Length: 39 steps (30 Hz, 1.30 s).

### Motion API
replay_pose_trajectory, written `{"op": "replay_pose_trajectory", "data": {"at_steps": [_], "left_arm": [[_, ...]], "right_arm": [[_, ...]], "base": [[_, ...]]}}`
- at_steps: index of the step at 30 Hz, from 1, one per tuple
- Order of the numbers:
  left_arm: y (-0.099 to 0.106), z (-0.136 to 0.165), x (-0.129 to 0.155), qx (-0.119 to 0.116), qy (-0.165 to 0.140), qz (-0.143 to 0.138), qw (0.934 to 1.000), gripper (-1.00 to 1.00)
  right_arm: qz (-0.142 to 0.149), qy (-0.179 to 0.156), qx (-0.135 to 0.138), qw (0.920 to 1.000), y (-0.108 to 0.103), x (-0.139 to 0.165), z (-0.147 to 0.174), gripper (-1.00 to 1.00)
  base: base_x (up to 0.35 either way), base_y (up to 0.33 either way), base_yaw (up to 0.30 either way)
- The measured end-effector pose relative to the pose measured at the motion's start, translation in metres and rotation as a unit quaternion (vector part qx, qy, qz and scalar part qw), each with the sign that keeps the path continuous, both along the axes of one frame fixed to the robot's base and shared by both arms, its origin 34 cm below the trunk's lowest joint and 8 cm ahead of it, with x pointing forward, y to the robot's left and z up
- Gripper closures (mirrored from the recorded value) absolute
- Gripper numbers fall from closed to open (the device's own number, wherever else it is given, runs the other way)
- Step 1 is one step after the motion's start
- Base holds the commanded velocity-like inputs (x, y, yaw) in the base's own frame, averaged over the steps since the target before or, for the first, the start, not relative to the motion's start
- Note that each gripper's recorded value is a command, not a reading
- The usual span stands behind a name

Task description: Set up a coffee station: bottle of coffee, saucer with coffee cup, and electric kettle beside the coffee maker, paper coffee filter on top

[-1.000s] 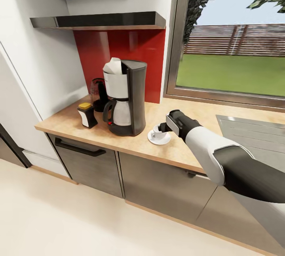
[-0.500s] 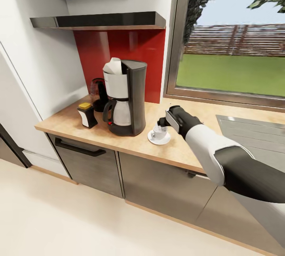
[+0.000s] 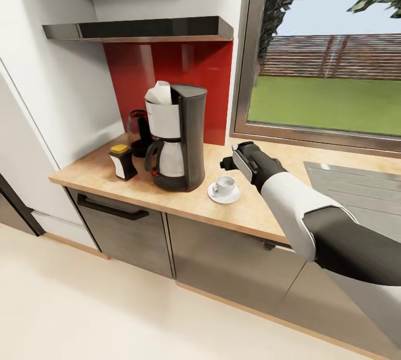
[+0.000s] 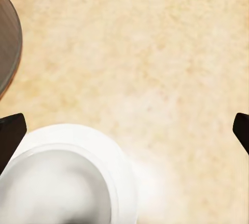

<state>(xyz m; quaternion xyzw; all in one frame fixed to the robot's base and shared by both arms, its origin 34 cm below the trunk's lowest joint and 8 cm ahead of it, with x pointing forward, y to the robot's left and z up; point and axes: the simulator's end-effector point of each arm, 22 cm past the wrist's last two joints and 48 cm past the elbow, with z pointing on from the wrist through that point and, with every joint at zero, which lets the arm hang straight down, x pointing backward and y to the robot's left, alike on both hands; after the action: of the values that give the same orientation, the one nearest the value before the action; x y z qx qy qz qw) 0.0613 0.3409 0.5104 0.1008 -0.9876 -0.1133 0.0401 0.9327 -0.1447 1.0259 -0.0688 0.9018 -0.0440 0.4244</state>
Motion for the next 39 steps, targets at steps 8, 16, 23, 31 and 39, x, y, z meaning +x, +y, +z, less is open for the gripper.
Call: {"op": "replay_pose_trajectory", "data": {"at_steps": [8,16,23,31,39], "left_arm": [[-0.001,0.000,0.002,-0.001,-0.002,-0.001,1.0000,-1.00],[-0.001,-0.001,0.005,-0.001,-0.006,0.000,1.0000,-1.00],[-0.003,-0.002,0.007,-0.002,-0.008,-0.001,1.0000,-1.00],[-0.003,-0.002,0.008,-0.003,-0.010,-0.001,0.9999,-1.00],[-0.003,-0.002,0.011,-0.003,-0.013,-0.001,0.9999,-1.00]], "right_arm": [[0.012,-0.008,-0.026,0.9995,0.002,0.001,0.002,-1.00],[0.015,-0.035,-0.023,0.9990,0.004,0.007,0.013,-1.00],[0.015,-0.042,-0.022,0.9988,0.005,0.008,0.017,-1.00],[0.015,-0.044,-0.021,0.9987,0.005,0.007,0.020,-1.00],[0.015,-0.046,-0.021,0.9986,0.005,0.005,0.023,-1.00]], "base": [[0.000,0.000,0.040],[0.000,0.000,0.220],[-0.167,-0.025,0.243],[-0.279,-0.145,0.244],[-0.285,-0.149,0.243]]}}
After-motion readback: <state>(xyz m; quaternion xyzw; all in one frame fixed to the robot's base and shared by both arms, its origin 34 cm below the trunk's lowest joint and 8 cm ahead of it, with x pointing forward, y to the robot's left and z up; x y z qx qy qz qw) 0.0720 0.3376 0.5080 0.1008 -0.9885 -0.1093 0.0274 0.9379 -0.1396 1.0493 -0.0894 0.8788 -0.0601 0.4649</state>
